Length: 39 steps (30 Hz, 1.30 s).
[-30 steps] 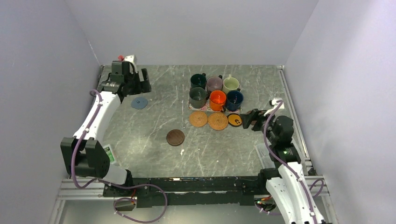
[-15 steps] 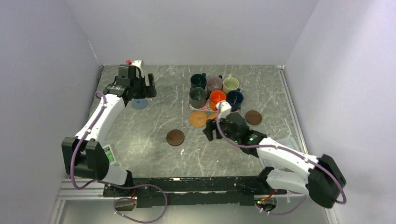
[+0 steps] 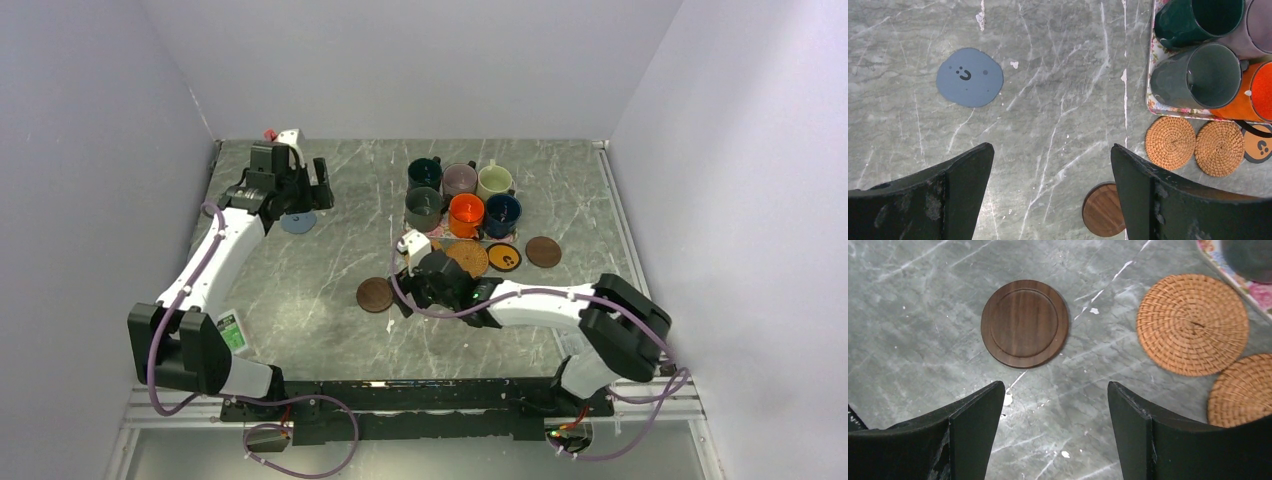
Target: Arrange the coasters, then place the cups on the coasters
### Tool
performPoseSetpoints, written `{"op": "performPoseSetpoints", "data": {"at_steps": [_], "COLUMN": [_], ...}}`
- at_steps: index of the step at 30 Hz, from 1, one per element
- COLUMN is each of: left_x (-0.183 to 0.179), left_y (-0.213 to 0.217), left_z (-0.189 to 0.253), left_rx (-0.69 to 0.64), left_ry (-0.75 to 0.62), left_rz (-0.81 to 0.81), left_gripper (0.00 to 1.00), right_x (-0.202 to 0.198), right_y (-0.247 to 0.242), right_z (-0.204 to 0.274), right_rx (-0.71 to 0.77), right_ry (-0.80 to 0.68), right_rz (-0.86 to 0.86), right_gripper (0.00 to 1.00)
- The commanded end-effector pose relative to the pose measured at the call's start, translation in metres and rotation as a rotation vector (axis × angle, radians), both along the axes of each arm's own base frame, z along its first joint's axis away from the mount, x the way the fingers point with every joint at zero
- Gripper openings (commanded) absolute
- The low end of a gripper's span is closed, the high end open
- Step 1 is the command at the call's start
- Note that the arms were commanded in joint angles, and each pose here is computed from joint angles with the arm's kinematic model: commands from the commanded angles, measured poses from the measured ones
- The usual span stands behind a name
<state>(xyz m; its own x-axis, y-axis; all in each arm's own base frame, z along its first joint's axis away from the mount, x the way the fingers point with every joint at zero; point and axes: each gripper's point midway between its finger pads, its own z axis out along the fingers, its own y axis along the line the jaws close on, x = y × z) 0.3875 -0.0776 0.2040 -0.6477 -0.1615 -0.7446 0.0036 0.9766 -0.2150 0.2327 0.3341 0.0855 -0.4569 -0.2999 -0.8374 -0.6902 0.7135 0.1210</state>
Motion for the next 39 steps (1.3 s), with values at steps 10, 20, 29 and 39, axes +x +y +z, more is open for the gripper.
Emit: {"op": "performPoseSetpoints", "data": {"at_steps": [10, 20, 29, 39], "left_x": [0.002, 0.001, -0.001, 0.000], "left_y": [0.006, 0.015, 0.039, 0.043], "left_z": [0.029, 0.039, 0.050, 0.052], "left_rx": [-0.005, 0.007, 0.020, 0.000], "left_ry": [-0.106, -0.142, -0.174, -0.176], "left_rz": [0.043, 0.077, 0.147, 0.156], "left_gripper": [0.94, 0.94, 0.94, 0.94], "right_x": [-0.006, -0.008, -0.001, 0.020], "right_y": [0.046, 0.050, 0.063, 0.093], "right_z": [-0.029, -0.055, -0.066, -0.084], "right_rx": [-0.098, -0.173, -0.216, -0.232], "right_ry": [0.031, 0.064, 0.064, 0.063], "right_rz": [0.123, 0.132, 0.121, 0.093], "right_gripper": [0.80, 0.78, 0.73, 0.70]}}
